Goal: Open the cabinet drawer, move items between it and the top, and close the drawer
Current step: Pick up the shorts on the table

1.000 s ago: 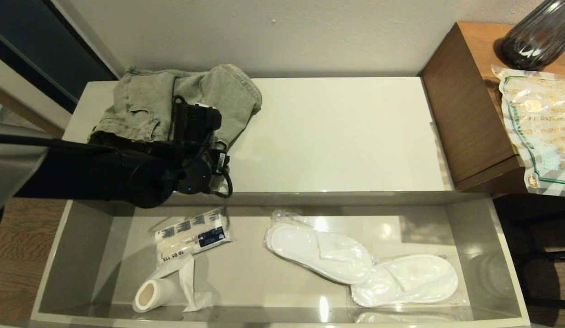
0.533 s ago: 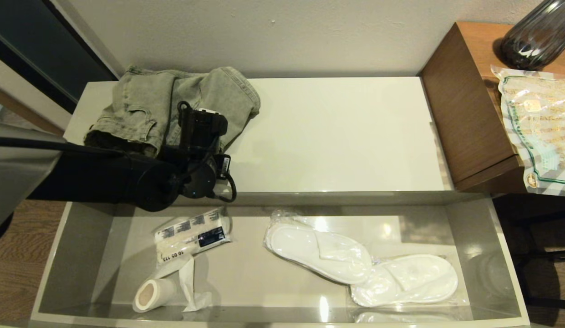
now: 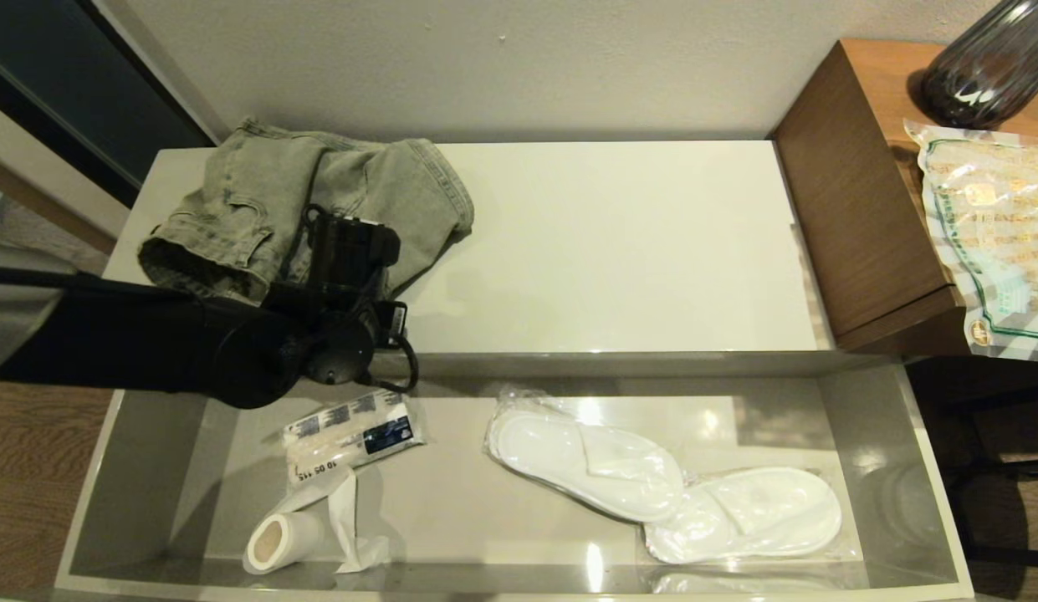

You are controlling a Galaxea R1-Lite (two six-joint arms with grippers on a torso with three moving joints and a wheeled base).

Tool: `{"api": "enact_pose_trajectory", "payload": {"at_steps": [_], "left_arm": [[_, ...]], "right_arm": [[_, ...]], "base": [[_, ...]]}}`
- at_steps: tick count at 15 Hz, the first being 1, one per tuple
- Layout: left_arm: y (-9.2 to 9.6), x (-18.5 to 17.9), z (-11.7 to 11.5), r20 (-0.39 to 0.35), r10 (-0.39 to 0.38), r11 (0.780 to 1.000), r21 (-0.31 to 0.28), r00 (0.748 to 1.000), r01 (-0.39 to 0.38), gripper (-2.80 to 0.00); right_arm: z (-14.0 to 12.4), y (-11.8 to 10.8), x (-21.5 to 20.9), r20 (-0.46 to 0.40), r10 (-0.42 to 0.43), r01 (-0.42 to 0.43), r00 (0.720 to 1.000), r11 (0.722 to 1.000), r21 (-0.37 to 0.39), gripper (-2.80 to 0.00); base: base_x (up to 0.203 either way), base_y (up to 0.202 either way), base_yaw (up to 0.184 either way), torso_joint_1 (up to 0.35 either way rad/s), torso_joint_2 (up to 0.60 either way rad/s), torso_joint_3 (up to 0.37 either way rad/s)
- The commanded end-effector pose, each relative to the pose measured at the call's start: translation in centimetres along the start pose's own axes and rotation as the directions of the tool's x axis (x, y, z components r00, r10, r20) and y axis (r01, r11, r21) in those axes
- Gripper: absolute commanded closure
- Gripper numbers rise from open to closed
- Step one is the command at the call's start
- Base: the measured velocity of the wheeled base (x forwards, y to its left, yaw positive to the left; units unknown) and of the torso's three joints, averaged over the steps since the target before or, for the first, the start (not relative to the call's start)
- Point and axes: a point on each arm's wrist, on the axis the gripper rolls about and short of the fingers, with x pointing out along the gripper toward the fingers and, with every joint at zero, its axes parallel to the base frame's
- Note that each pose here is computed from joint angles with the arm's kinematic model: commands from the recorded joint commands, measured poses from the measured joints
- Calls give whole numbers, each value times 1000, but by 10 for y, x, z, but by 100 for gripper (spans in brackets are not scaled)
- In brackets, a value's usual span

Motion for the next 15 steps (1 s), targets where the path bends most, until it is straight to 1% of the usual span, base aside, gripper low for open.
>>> {"api": "enact_pose_trajectory", "payload": {"at_steps": [1,2,4,6,7,11,12,13,15], "left_arm": [[31,-41,21,93,0,997,-77,996,7,0],[41,-54,25,111,-3,996,-89,994,13,0],[49,-66,23,101,-10,997,-77,995,18,0],[77,-97,30,137,-7,994,-105,990,21,0],[83,-105,28,130,-8,995,-97,991,21,0],[83,-105,27,124,-11,996,-91,992,22,0],[87,-109,21,110,-17,997,-79,994,26,0],[97,-122,15,116,-23,996,-82,993,32,0],[136,-167,6,202,-38,989,-133,979,65,0]], "right_arm": [[0,0,0,-3,0,0,1000,1000,1,0],[0,0,0,-3,0,0,1000,1000,1,0],[0,0,0,-3,0,0,1000,1000,1,0],[0,0,0,-3,0,0,1000,1000,1,0],[0,0,0,-3,0,0,1000,1000,1,0],[0,0,0,-3,0,0,1000,1000,-1,0],[0,0,0,-3,0,0,1000,1000,1,0],[0,0,0,-3,0,0,1000,1000,1,0],[0,0,0,-3,0,0,1000,1000,1,0]], "base": [[0,0,0,0,0,0],[0,0,0,0,0,0],[0,0,0,0,0,0],[0,0,0,0,0,0],[0,0,0,0,0,0],[0,0,0,0,0,0],[0,0,0,0,0,0],[0,0,0,0,0,0],[0,0,0,0,0,0]]}}
